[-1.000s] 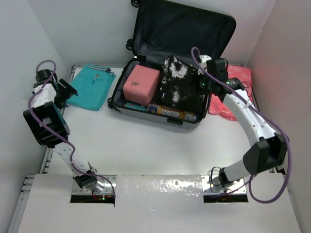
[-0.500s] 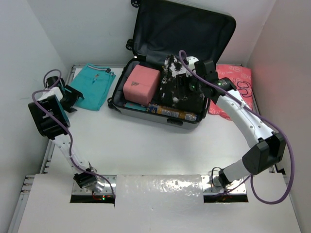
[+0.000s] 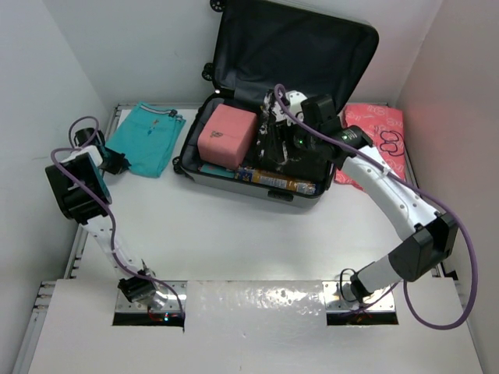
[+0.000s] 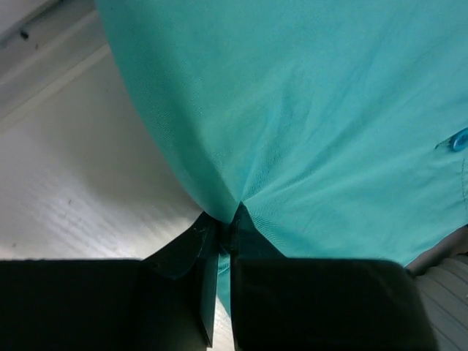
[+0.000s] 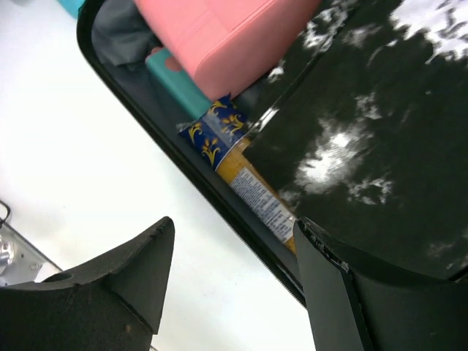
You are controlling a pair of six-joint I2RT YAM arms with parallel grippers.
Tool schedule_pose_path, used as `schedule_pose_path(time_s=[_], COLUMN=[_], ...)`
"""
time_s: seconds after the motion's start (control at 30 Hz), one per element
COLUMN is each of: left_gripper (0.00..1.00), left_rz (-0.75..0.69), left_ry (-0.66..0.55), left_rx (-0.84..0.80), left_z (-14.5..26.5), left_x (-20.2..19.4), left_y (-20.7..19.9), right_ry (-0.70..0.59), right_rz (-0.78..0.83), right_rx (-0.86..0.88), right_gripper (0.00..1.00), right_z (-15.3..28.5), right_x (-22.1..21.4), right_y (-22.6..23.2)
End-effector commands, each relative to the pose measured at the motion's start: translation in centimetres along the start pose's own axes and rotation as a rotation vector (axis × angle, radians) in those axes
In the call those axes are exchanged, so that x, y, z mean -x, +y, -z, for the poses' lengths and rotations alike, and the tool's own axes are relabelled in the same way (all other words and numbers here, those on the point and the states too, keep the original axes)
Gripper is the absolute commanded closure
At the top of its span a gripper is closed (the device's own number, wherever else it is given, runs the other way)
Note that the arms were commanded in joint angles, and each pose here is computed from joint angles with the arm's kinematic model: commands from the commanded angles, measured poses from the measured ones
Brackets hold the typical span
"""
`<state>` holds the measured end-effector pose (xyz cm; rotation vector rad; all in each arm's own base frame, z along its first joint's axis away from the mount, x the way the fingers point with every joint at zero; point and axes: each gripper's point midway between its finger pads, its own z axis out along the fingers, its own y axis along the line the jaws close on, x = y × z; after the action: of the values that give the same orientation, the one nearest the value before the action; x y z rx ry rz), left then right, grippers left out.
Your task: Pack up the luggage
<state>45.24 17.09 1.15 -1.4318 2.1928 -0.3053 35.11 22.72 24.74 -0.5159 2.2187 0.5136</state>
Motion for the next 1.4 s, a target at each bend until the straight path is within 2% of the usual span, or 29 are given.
schedule_pose_path(time_s=[0.0,0.1,0.13,0.17,0.23,0.37,0.43,0.47,0.5,0.53,0.57,0.6,0.67,0.7,0.87,0.9,0.93,0.97,1.03,1.07,1.17,1.23,1.3,1.33,1.37], left_gripper=[1.0,1.0,1.0,1.0,1.0,1.0,1.0,1.0,0.72,0.58,0.5,0.39,0.35,0.34,0.29,0.25,0.24,0.22,0.21,0.21,0.16,0.13,0.09,0.07,0.07], left_rz=[-0.007,-0.056,-0.094,-0.123,-0.177,-0.252,-0.286,-0.308,-0.334,-0.344,-0.355,-0.361,-0.389,-0.391,-0.464,-0.494,-0.518,-0.578,-0.636,-0.724,-0.838,-0.894,-0.899,-0.926,-0.924], left_ry=[0.102,0.112,0.153,0.141,0.226,0.323,0.419,0.396,0.413,0.415,0.417,0.447,0.392,0.415,0.174,0.067,0.013,-0.1,-0.148,-0.187,-0.152,-0.067,-0.025,-0.001,0.018], left_rx=[0.14,0.19,0.24,0.235,0.297,0.384,0.397,0.355,0.346,0.341,0.34,0.349,0.322,0.331,0.175,0.131,0.123,0.108,0.132,0.161,0.212,0.209,0.258,0.249,0.244], left_z=[0.6,3.8,4.7,6.2,7.9,12.3,14.3,15.2,16.1,16.7,17.3,18.2,20.0,20.4,24.7,25.2,25.0,24.5,22.8,21.8,19.2,16.9,14.8,13.9,13.5], left_x=[-4.1,-5.6,-7.5,-7.6,-10.7,-14.3,-16.5,-16.4,-16.8,-16.9,-16.9,-17.2,-14.7,-15.1,-8.3,-5.7,-4.3,-1.5,0.2,1.6,2.2,1.7,2.4,2.7,3.3], left_y=[4.7,7.2,9.4,9.5,12.3,15.7,16.7,16.0,16.0,15.9,15.8,15.9,13.6,13.8,6.5,4.5,3.9,2.7,3.0,3.5,5.0,5.9,7.5,7.8,7.6], right_ry=[-0.017,-0.013,0.013,0.022,0.073,0.121,0.112,0.132,0.117,0.124,0.158,0.142,0.133,0.132,0.092,0.096,0.09,0.069,0.074,0.051,0.058,0.067,0.061,0.105,0.083], right_rz=[0.032,0.069,0.101,0.121,0.166,0.173,0.191,0.187,0.184,0.182,0.144,0.119,0.072,0.064,-0.019,-0.04,-0.059,-0.09,-0.105,-0.115,-0.151,-0.173,-0.185,-0.176,-0.17], right_rx=[0.024,0.043,0.065,0.057,0.104,0.193,0.241,0.246,0.269,0.293,0.294,0.334,0.343,0.349,0.319,0.316,0.305,0.314,0.276,0.279,0.242,0.234,0.239,0.21,0.197], right_gripper=[0.34,0.35,0.35,0.35,0.35,0.35,0.35,0.35,0.34,0.34,0.32,0.31,0.27,0.26,0.22,0.21,0.2,0.2,0.2,0.2,0.2,0.2,0.2,0.2,0.21], right_z=[-0.3,-0.9,-1.4,-1.8,-3.2,-5.3,-5.8,-6.7,-7.0,-7.2,-8.5,-8.7,-10.4,-10.8,-14.9,-16.4,-17.3,-17.7,-20.2,-20.6,-22.9,-24.4,-25.5,-27.0,-27.3], right_x=[0.1,-0.8,-1.9,-2.4,-4.5,-7.1,-7.8,-8.6,-8.1,-8.4,-9.3,-8.1,-7.5,-7.5,-6.9,-7.2,-7.2,-6.1,-7.1,-6.1,-7.1,-8.3,-8.6,-10.7,-9.9], right_y=[1.0,2.7,4.3,4.9,7.7,13.1,16.3,17.2,18.5,19.9,20.6,22.0,23.7,24.3,27.2,27.6,27.7,28.4,28.2,28.7,28.5,28.4,28.6,28.0,28.4])
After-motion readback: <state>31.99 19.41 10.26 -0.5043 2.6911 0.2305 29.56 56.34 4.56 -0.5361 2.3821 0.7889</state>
